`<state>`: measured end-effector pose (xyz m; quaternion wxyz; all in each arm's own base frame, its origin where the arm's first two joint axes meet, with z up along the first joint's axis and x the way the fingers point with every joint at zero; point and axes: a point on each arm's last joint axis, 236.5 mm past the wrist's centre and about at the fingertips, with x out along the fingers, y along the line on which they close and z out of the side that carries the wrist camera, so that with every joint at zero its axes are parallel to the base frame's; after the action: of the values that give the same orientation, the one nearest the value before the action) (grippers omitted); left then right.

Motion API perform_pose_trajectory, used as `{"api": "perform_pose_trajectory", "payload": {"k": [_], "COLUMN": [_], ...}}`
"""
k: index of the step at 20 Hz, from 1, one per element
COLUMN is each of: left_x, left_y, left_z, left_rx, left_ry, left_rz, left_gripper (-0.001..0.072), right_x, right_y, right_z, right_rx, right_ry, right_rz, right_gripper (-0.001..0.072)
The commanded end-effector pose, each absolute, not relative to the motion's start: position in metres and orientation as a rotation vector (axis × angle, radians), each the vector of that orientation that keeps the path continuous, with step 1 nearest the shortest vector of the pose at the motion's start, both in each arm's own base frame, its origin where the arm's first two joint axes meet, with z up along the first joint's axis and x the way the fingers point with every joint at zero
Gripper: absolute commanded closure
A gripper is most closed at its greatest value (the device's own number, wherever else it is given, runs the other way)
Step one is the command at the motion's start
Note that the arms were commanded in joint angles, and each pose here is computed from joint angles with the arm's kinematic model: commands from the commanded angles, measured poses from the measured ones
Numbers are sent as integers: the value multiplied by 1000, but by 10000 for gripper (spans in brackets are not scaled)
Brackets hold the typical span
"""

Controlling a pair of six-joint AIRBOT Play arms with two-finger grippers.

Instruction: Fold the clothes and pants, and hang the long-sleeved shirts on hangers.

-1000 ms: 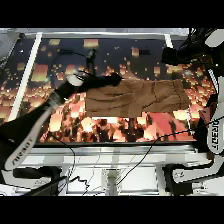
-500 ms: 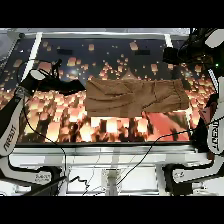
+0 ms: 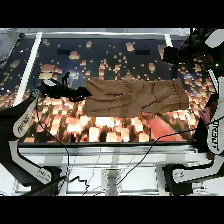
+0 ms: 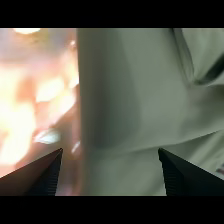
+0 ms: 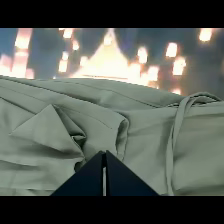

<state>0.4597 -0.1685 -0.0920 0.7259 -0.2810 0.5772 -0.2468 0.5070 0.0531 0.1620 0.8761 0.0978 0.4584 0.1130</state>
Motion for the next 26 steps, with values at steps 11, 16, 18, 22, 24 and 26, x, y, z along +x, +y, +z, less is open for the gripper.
{"api": "perform_pose_trajectory", "payload": {"k": [11, 16, 18, 22, 24, 26], "left_x": [481, 479, 475, 467, 462, 458], "left_y": [-204, -198, -201, -208, -211, -207], "left_z": [-8, 114, 153, 188, 197, 209], "left_rx": [-428, -434, -447, -517, -509, -482], "left_ry": [1094, 998, 956, 939, 922, 889], "left_rz": [-671, -636, -648, -637, -648, -653], "left_gripper": [697, 697, 698, 698, 697, 697], "right_x": [516, 504, 494, 493, 489, 482], "right_y": [51, 89, 125, 239, 293, 335], "right_z": [149, 51, 12, -12, -17, -24], "right_rx": [165, 206, 198, 243, 250, 269], "right_ry": [959, 1198, 1282, 1241, 1191, 1165], "right_rz": [240, 311, 366, 539, 581, 599], "right_gripper": [673, 674, 673, 674, 675, 676]}}
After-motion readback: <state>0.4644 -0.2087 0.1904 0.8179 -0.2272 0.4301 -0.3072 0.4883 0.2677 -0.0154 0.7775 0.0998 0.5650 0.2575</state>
